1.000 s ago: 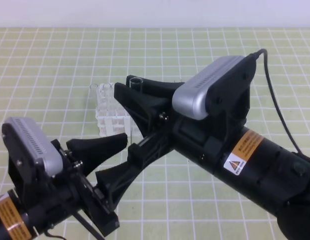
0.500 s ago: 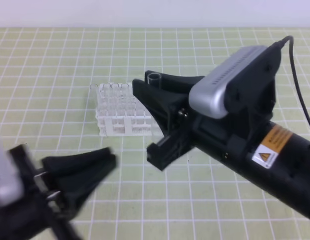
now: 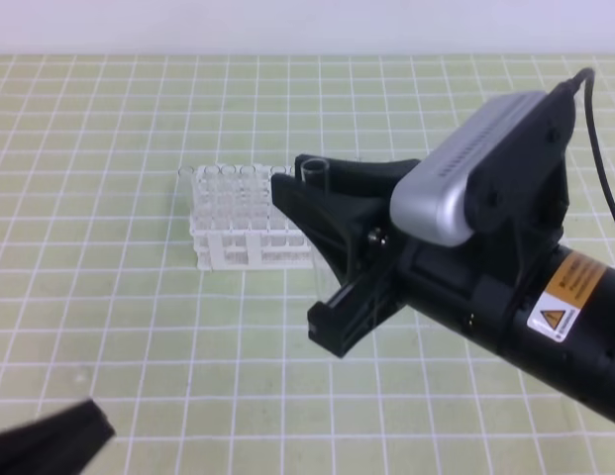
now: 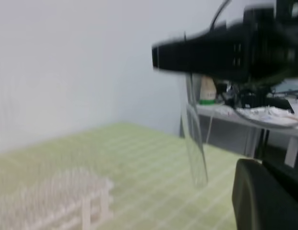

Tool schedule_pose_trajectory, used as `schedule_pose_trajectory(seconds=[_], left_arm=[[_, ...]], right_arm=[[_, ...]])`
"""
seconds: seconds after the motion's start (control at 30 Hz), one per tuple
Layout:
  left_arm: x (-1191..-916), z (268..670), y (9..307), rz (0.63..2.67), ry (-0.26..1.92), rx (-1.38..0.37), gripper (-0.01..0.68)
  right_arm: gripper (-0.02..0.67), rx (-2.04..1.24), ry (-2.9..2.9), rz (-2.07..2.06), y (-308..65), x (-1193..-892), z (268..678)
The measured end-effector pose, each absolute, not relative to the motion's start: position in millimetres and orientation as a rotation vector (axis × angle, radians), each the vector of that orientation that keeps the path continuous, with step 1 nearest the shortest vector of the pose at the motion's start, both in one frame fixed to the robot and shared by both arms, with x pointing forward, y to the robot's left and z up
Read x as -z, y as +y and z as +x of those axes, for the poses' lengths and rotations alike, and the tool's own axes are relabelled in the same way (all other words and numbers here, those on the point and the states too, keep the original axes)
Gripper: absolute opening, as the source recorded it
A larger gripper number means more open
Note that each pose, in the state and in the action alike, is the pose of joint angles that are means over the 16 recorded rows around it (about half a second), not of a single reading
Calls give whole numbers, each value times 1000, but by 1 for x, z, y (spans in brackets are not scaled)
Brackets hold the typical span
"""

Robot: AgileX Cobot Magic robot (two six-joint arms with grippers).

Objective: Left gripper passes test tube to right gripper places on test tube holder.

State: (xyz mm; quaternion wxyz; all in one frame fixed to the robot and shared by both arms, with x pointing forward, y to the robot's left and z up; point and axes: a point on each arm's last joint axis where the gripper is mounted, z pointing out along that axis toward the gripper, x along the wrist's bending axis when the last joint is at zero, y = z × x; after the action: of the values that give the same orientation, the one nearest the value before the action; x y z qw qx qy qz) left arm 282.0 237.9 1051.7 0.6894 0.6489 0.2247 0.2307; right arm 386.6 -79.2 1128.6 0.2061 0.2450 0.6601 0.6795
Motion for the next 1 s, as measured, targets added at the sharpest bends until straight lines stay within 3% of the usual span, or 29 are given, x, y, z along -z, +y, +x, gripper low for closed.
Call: schedule_pose_trajectory(seconds=[0.3, 0.5, 1.0], left_arm=[[-996, 287, 245, 1519, 675, -511, -1], [-975, 290, 249, 1549, 751, -530, -1], [-971, 291, 250, 1558, 764, -554, -2]], right_arm=[[91, -1870, 1872, 676, -79, -1127, 386], [91, -1869, 1876, 675, -80, -1127, 385], [91, -1773, 1790, 785, -122, -1141, 403]])
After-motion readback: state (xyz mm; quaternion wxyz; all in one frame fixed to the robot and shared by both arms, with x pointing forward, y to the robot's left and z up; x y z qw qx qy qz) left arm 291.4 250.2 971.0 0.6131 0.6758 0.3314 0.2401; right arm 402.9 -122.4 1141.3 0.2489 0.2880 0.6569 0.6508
